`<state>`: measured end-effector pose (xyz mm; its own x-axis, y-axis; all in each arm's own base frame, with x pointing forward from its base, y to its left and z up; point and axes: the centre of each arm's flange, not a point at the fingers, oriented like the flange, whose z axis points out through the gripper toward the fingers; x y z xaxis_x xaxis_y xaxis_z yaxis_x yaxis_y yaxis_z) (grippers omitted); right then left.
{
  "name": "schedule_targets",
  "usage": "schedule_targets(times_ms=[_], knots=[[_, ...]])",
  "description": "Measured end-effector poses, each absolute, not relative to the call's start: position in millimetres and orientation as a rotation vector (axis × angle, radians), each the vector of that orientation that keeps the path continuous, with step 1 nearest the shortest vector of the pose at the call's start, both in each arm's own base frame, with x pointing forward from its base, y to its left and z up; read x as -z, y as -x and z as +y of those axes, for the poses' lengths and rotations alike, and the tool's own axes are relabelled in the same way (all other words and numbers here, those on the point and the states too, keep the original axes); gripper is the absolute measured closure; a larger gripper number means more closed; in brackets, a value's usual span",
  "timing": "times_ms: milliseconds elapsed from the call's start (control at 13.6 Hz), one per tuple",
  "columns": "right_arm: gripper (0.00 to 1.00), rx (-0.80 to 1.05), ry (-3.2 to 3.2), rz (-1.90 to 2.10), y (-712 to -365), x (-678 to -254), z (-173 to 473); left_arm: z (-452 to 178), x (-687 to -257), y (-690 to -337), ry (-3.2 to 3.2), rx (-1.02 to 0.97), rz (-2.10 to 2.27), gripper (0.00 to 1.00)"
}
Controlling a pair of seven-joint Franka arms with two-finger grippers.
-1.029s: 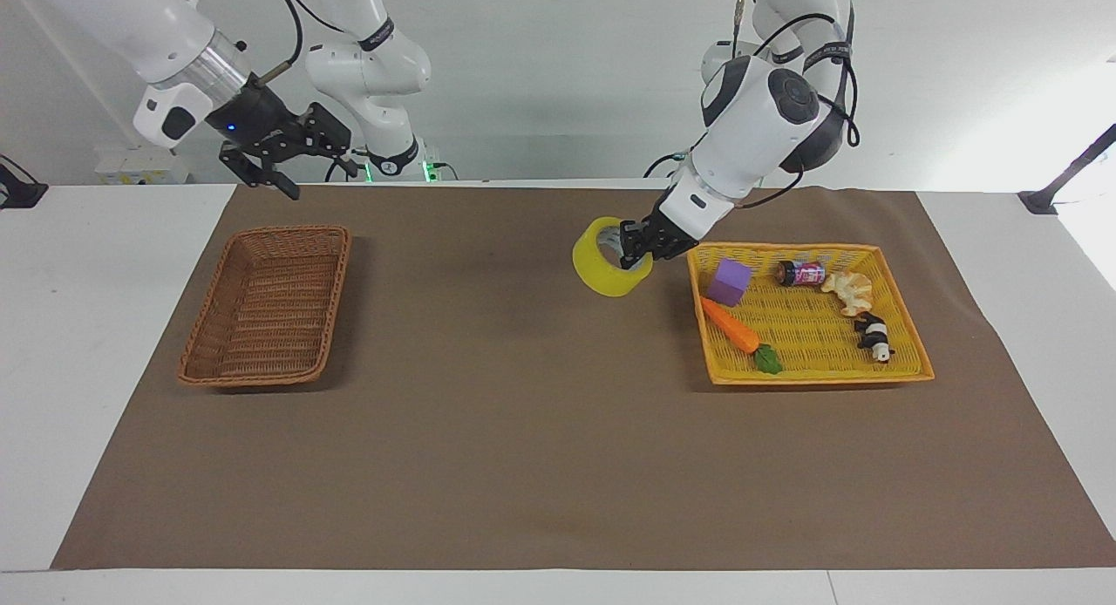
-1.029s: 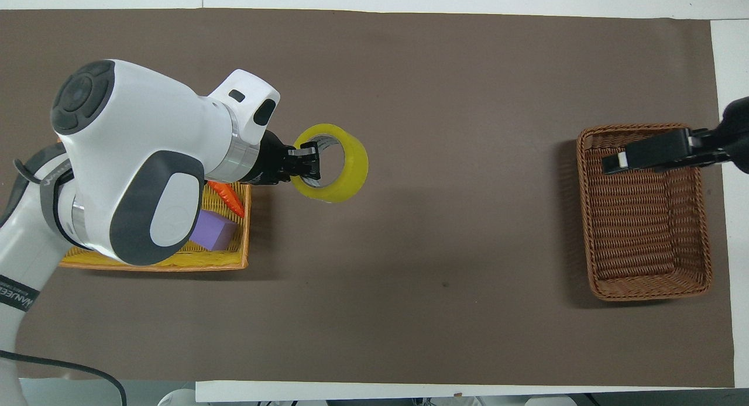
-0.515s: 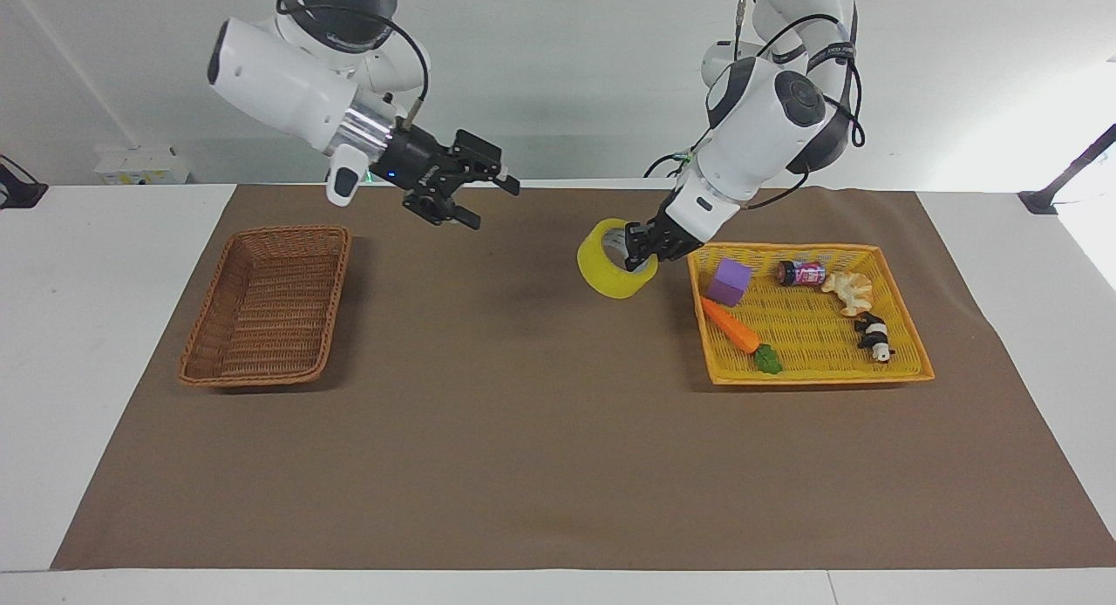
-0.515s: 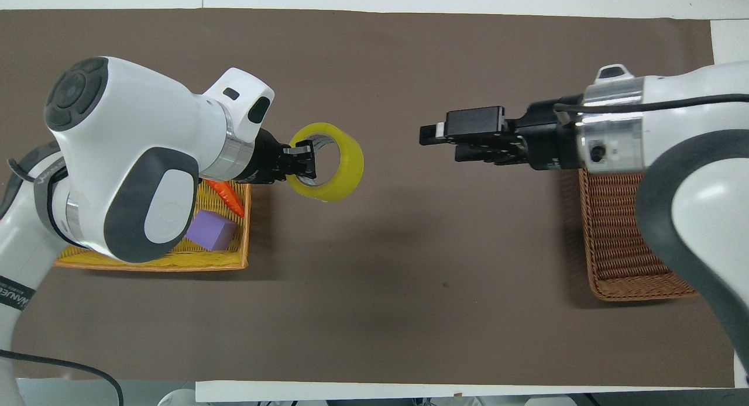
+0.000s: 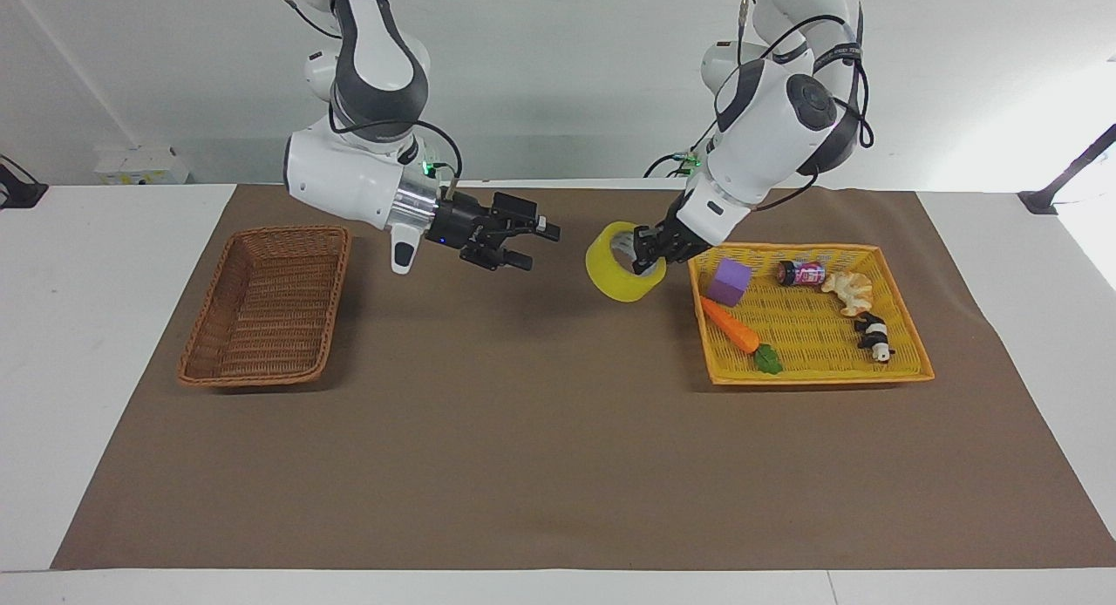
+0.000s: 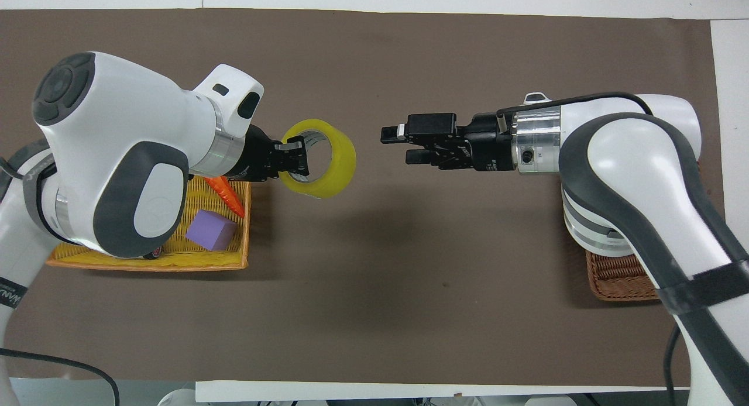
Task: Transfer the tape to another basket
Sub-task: 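Hold the tape with the left gripper while the right gripper reaches it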
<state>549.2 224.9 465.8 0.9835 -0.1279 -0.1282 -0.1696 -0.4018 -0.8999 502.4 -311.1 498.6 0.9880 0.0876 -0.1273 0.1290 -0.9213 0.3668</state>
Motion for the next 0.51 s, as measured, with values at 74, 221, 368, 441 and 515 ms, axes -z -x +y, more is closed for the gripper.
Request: schedule_targets(times_ms=[74,221,368,441,515], knots=[[0.0,-0.044,1.985,0.226,-548,-461,233,-311,-499,-502,-2.75,0.153,0.155,0.78],[0.0,-0.037,1.991,0.224,-542,-457,256,-311,-499,-502,-2.75,0.154,0.155,0.78],[0.0,-0.037,1.996,0.212,-535,-457,271,-311,-499,-502,-2.75,0.154,0.155,0.78],[0.0,-0.04,1.997,0.207,-534,-457,275,-311,-498,-502,-2.75,0.155,0.155,0.78],[0.0,-0.042,1.997,0.204,-533,-457,276,-311,-498,-502,-2.751,0.156,0.155,0.78]])
